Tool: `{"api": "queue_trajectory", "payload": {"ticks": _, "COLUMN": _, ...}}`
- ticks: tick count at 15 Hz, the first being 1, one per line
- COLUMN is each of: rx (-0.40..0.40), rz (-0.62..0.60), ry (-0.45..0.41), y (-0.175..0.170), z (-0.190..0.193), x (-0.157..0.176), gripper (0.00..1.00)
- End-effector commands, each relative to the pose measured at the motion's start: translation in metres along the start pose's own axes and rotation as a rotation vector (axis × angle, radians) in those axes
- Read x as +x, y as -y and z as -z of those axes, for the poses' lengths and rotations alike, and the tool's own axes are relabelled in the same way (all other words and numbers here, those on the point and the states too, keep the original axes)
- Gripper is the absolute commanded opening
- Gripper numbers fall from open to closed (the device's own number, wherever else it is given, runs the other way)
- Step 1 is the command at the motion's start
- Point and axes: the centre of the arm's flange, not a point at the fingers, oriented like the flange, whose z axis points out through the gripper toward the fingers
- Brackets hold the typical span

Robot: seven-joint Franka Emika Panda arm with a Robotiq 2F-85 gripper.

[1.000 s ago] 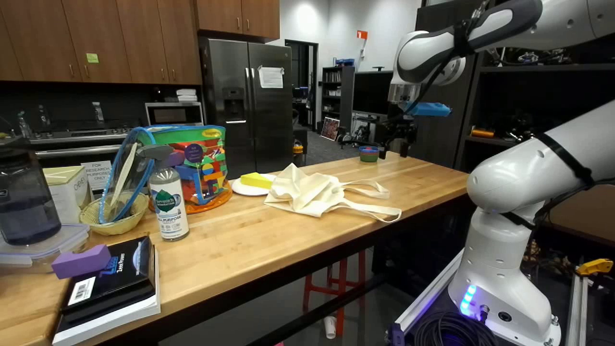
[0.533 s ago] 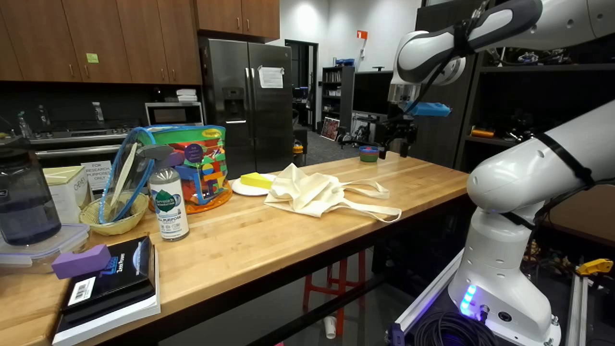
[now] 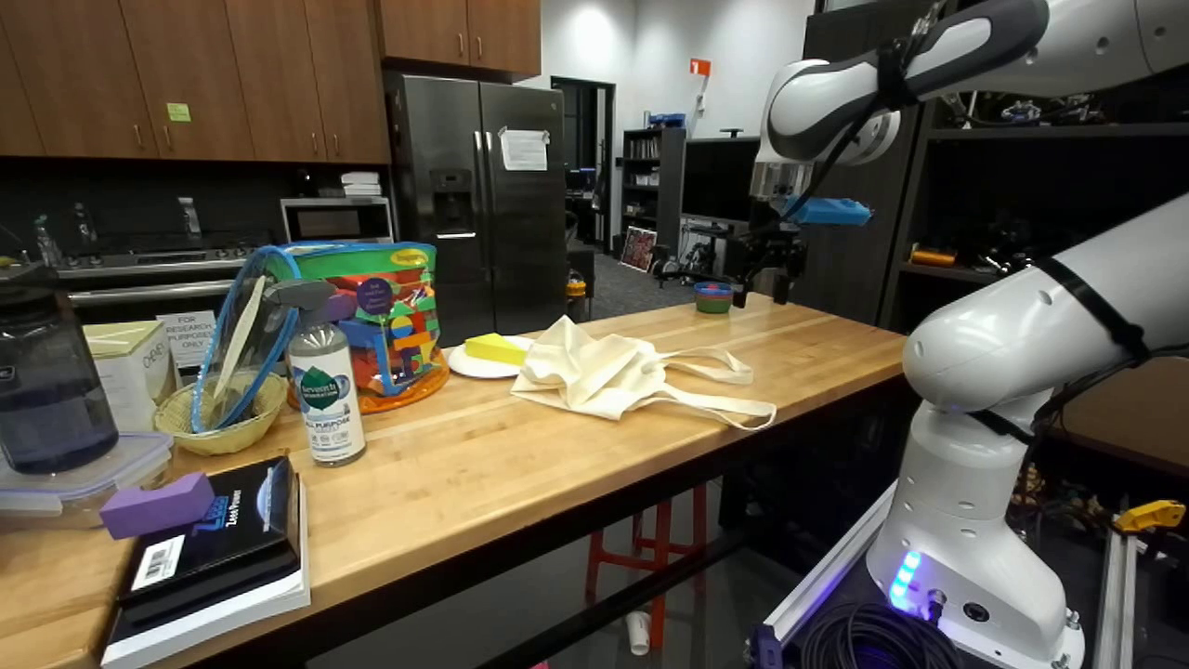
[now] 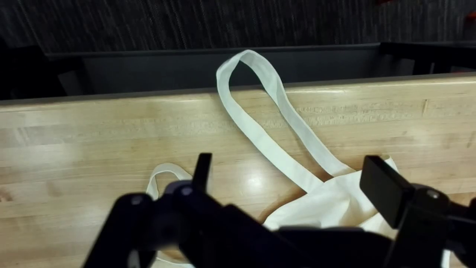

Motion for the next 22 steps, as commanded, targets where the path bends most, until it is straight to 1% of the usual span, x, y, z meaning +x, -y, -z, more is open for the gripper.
{"api": "queue_trajectory", "payload": {"ticks": 1, "rx": 0.000, "rz": 0.000, "ry": 0.000, "y": 0.000, "z": 0.000, "x": 0.000, "gripper": 1.00}}
{"api": "queue_trajectory", "payload": {"ticks": 4, "rx": 0.000, "rz": 0.000, "ry": 0.000, "y": 0.000, "z": 0.000, "x": 0.000, "gripper": 1.00}}
{"api": "queue_trajectory", "payload": {"ticks": 7, "rx": 0.004, "rz": 0.030, "ry": -0.001, "y": 0.013, "z": -0.002, "x": 0.000, "gripper": 1.00}}
{"api": "queue_trajectory", "payload": {"ticks": 10, "rx": 0.013, "rz": 0.083, "ry": -0.023, "y": 0.043, "z": 0.000, "x": 0.000, "gripper": 1.00}}
{"api": "queue_trajectory", "payload": {"ticks": 15, "rx": -0.010, "rz": 0.203, "ry": -0.061, "y": 0.104, "z": 0.000, "x": -0.008, "gripper": 1.00}}
{"api": "queue_trajectory", "payload": {"ticks": 17, "rx": -0.011, "rz": 0.248, "ry": -0.119, "y": 0.129, "z": -0.004, "x": -0.010, "gripper": 1.00}}
{"api": "queue_trajectory", "payload": {"ticks": 20, "rx": 0.006, "rz": 0.303, "ry": -0.238, "y": 0.168, "z": -0.007, "x": -0.007, "gripper": 1.00}}
{"api": "queue_trajectory", "payload": {"ticks": 22, "rx": 0.012, "rz": 0.328, "ry": -0.292, "y": 0.188, "z": -0.007, "x": -0.003, "gripper": 1.00}}
